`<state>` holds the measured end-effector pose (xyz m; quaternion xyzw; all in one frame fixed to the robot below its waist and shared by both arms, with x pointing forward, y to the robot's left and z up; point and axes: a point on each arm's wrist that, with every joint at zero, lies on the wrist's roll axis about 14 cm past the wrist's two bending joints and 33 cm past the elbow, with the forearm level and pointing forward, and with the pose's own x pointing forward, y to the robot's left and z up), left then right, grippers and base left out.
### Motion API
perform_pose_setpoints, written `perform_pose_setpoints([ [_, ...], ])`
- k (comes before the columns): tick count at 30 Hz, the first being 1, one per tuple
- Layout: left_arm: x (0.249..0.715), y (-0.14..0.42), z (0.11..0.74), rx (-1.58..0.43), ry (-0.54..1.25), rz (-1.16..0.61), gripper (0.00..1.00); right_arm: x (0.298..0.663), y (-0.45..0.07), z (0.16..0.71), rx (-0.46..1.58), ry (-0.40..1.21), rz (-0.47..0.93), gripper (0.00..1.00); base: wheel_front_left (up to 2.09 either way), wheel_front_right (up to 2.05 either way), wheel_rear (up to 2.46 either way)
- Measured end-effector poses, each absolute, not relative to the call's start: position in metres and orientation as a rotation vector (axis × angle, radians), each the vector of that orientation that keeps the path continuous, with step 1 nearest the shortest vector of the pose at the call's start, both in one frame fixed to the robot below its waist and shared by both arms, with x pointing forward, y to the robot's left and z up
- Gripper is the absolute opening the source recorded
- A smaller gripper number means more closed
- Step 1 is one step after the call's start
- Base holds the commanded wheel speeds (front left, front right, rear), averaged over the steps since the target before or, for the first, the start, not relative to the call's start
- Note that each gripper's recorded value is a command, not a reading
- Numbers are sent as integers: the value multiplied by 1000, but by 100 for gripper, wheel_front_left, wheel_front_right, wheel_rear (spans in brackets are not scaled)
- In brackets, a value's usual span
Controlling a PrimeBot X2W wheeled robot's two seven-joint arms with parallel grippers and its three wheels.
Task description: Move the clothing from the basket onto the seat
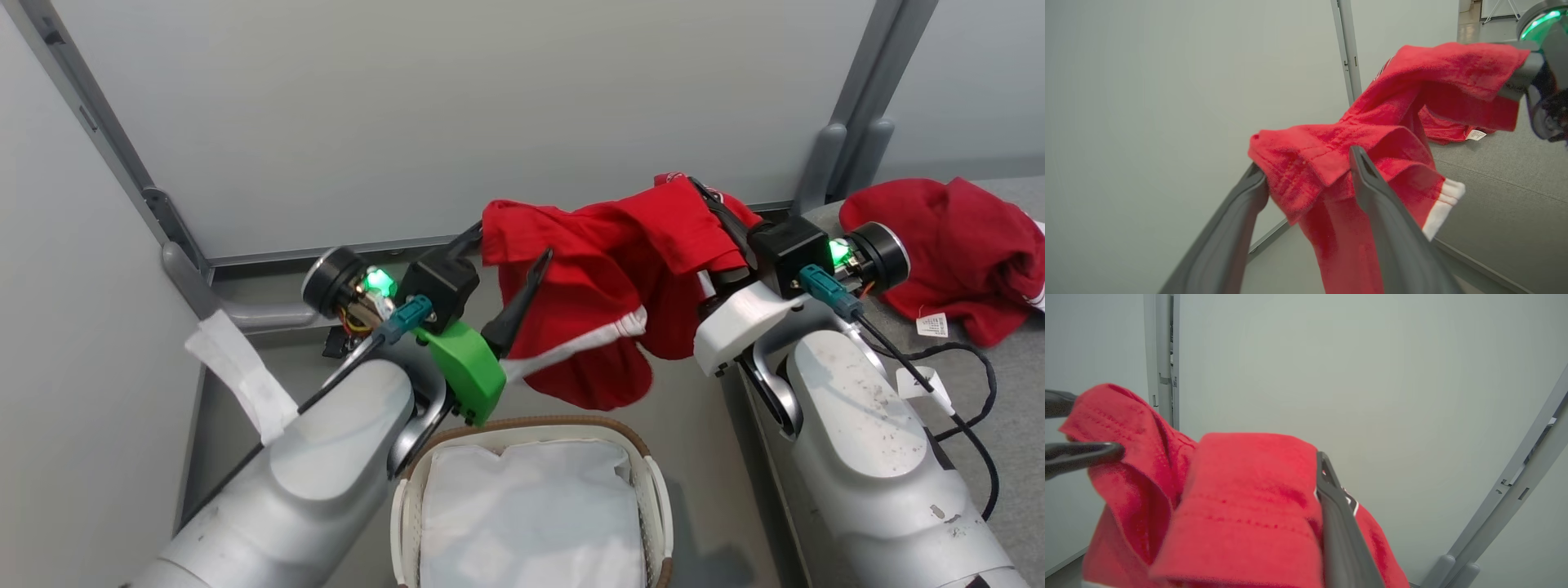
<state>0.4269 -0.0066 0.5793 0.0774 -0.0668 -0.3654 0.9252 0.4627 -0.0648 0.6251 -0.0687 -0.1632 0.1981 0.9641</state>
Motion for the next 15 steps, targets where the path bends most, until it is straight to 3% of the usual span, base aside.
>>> perform_pose_setpoints([
  [9, 408, -6, 524, -68, 5, -668, 100, 468, -90, 624, -142, -330, 332, 0, 0, 0, 0],
  [15, 392, -8, 492, -114, 75, -659, 100, 470, -107, 621, -149, -323, 288, 0, 0, 0, 0],
])
